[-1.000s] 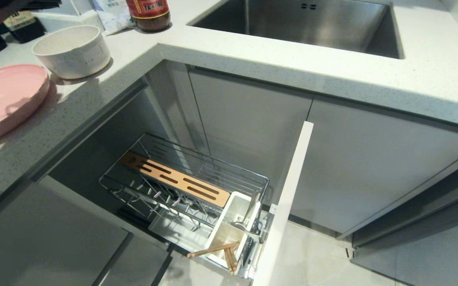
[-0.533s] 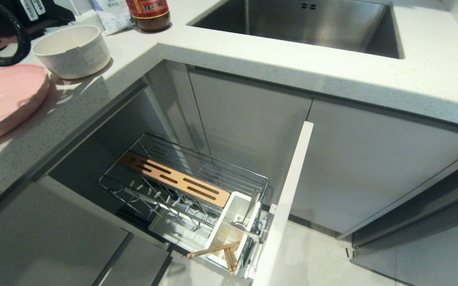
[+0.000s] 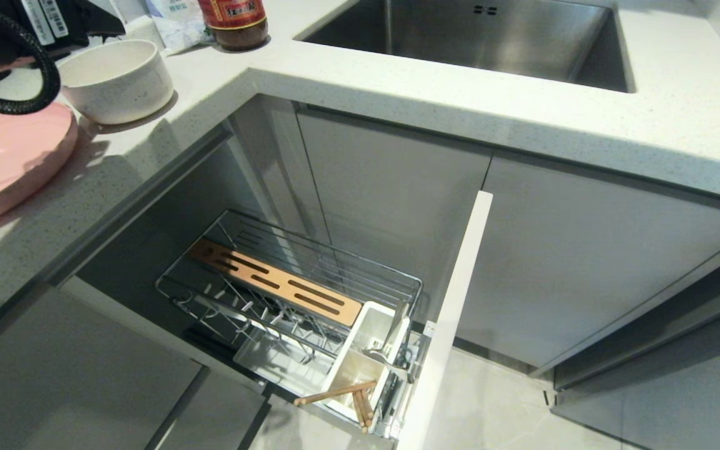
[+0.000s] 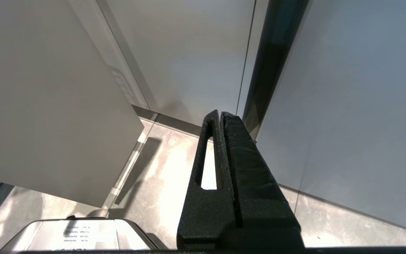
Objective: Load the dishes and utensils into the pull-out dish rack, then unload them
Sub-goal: Pick up the bowl and place it in the cupboard
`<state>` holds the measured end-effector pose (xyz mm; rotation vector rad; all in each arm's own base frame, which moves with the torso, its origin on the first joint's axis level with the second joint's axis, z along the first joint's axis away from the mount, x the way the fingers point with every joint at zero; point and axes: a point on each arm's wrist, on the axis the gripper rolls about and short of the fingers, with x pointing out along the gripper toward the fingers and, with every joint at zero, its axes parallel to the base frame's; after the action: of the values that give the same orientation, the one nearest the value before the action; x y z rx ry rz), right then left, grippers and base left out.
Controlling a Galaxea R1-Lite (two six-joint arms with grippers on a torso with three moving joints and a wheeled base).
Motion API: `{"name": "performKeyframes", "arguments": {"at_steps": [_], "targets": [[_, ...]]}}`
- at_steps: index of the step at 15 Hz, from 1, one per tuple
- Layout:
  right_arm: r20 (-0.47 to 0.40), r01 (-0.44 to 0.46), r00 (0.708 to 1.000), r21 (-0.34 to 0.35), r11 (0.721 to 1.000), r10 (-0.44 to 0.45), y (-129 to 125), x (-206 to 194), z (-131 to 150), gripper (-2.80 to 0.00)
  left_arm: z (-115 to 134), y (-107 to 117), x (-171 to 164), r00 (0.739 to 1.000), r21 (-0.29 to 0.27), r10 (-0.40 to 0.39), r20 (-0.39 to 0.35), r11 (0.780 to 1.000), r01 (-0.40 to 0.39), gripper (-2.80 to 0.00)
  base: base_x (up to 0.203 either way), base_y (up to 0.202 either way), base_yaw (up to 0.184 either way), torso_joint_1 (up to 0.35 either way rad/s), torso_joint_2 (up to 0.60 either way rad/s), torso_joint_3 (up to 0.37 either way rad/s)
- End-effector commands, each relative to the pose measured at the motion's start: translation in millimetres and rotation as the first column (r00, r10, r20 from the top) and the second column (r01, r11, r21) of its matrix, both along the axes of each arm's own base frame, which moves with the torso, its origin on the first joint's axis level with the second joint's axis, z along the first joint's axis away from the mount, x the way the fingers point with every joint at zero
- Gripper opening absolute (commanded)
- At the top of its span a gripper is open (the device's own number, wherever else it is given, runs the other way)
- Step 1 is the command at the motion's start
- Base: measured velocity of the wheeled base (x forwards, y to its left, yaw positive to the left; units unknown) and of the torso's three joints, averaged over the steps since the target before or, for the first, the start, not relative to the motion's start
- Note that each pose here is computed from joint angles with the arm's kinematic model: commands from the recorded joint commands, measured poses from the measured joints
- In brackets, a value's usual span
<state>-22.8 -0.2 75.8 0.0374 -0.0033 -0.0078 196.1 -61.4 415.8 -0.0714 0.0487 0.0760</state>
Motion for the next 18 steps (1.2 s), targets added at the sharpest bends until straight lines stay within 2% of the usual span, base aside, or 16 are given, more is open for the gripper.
{"name": "performKeyframes", "arguments": {"at_steps": [1,11,18], "targets": [[0.000,0.000,1.000,-0.001,1.000,0.000,0.0,0.0,0.0,-2.80,-3.0,-0.9,4.0,1.000,0.012,0.013,-0.015,1.000,-0.013,0.00,0.000,0.000,0.000,0.000,0.00,0.000],[0.000,0.000,1.000,0.000,1.000,0.000,0.0,0.0,0.0,-2.80,-22.1,-17.5,49.7,0.996,0.041,0.009,-0.091,0.999,-0.005,0.00,0.000,0.000,0.000,0.000,0.00,0.000],[0.000,0.000,1.000,-0.001,1.000,0.000,0.0,0.0,0.0,-2.80,-24.5,-17.8,56.3,0.995,0.044,0.017,-0.100,0.999,-0.012,0.00,0.000,0.000,0.000,0.000,0.00,0.000]]}}
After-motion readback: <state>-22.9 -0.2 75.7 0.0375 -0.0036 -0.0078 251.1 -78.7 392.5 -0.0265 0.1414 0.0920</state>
